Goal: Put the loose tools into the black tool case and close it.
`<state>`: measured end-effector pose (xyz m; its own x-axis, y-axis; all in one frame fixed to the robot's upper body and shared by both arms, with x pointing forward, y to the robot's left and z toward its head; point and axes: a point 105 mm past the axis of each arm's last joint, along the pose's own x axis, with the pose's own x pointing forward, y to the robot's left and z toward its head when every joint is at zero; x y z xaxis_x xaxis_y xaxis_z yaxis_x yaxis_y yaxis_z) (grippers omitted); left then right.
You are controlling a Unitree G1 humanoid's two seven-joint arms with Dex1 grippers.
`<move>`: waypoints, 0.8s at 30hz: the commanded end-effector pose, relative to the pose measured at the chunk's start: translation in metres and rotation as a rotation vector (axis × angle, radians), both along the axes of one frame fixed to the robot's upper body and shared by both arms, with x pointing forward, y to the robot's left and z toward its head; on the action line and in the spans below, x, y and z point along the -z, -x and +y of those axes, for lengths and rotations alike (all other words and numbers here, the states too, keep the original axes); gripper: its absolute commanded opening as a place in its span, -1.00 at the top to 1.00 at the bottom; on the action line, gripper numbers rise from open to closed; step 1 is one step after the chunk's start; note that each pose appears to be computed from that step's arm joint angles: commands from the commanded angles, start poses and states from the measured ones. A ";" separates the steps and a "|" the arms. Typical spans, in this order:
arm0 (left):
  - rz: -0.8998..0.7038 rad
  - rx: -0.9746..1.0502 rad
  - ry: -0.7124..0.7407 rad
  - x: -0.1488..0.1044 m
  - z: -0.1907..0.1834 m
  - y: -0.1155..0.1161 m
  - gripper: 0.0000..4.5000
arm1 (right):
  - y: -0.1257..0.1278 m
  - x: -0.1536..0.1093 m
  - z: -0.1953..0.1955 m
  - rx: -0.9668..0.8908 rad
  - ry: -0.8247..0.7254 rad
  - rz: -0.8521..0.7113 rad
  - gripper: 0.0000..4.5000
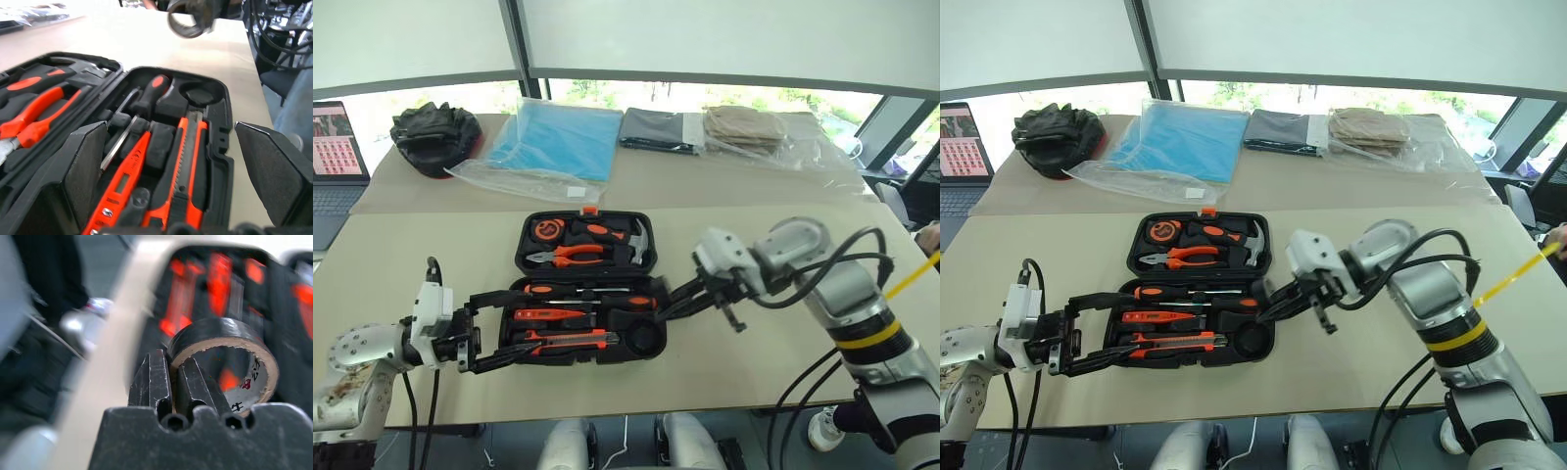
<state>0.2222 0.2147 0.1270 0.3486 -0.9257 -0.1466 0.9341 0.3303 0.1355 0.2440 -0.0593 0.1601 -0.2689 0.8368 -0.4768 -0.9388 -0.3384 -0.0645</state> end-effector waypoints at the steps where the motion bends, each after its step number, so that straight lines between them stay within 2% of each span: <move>1: -0.014 0.026 -0.018 -0.001 -0.001 0.004 -1.00 | 0.005 0.019 0.006 0.030 0.085 0.046 0.99; 6: -0.007 0.029 -0.024 0.001 0.000 0.007 -1.00 | -0.002 0.044 -0.001 0.085 0.224 0.030 0.99; 10: -0.005 0.027 -0.030 0.001 0.000 0.009 -1.00 | -0.007 0.047 -0.002 0.120 0.252 0.016 0.99; 14: -0.007 0.022 -0.033 0.000 0.001 0.008 -1.00 | -0.010 0.059 -0.008 0.153 0.345 0.008 0.99; 18: -0.014 0.017 -0.030 0.000 0.000 0.008 -1.00 | -0.014 0.061 0.000 0.206 0.348 0.030 0.99; 20: -0.017 0.013 -0.029 0.000 -0.001 0.007 -1.00 | -0.012 0.057 0.002 0.191 0.344 0.034 0.63; 22: -0.017 0.011 -0.028 0.000 -0.001 0.007 -1.00 | -0.010 0.054 0.002 0.168 0.348 0.039 0.45; 24: -0.019 0.004 -0.028 0.000 -0.001 0.007 -1.00 | -0.008 0.047 0.003 0.143 0.337 0.042 0.13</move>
<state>0.2162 0.2149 0.1207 0.3451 -0.9232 -0.1692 0.9369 0.3283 0.1199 0.2579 -0.0553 0.1103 -0.1419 0.6757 -0.7234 -0.9849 -0.1692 0.0352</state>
